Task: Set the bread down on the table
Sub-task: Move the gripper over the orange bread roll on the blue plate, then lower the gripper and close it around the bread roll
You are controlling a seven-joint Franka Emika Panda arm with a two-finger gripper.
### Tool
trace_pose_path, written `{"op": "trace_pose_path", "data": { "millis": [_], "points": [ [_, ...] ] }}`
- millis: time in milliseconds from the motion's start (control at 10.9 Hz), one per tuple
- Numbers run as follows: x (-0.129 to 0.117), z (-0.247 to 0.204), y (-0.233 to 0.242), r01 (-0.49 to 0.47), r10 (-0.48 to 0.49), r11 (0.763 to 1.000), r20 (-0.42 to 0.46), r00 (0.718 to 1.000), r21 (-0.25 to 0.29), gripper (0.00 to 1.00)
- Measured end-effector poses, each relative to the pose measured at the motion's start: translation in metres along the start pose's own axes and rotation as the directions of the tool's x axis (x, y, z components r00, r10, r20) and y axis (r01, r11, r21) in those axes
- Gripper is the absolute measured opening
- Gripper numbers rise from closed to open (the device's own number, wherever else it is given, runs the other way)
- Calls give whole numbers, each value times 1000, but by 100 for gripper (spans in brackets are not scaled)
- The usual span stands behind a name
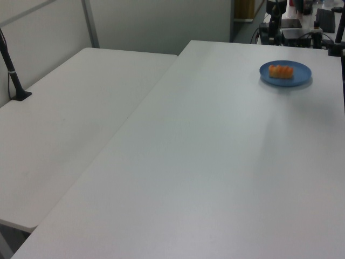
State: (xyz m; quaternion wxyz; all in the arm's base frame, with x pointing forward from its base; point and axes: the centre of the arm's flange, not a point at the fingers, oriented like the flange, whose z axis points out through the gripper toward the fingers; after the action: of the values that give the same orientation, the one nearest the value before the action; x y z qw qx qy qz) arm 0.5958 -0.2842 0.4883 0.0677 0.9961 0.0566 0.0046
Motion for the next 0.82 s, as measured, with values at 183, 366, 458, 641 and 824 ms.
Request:
{"op": "trace_pose_path", "data": {
  "millis": [183, 366, 458, 641, 824],
  "points": [
    [-9, 26, 13, 7, -7, 1000, 16, 1000, 2, 100],
    [-13, 60, 18, 4, -5, 1000, 55, 998, 17, 100],
    [-14, 76, 20, 5, -6, 1000, 65, 998, 18, 100],
    [-15, 107, 21, 6, -7, 1000, 58, 998, 6, 100],
    [-27, 136, 28, 13, -13, 1000, 66, 998, 5, 100]
  ]
}}
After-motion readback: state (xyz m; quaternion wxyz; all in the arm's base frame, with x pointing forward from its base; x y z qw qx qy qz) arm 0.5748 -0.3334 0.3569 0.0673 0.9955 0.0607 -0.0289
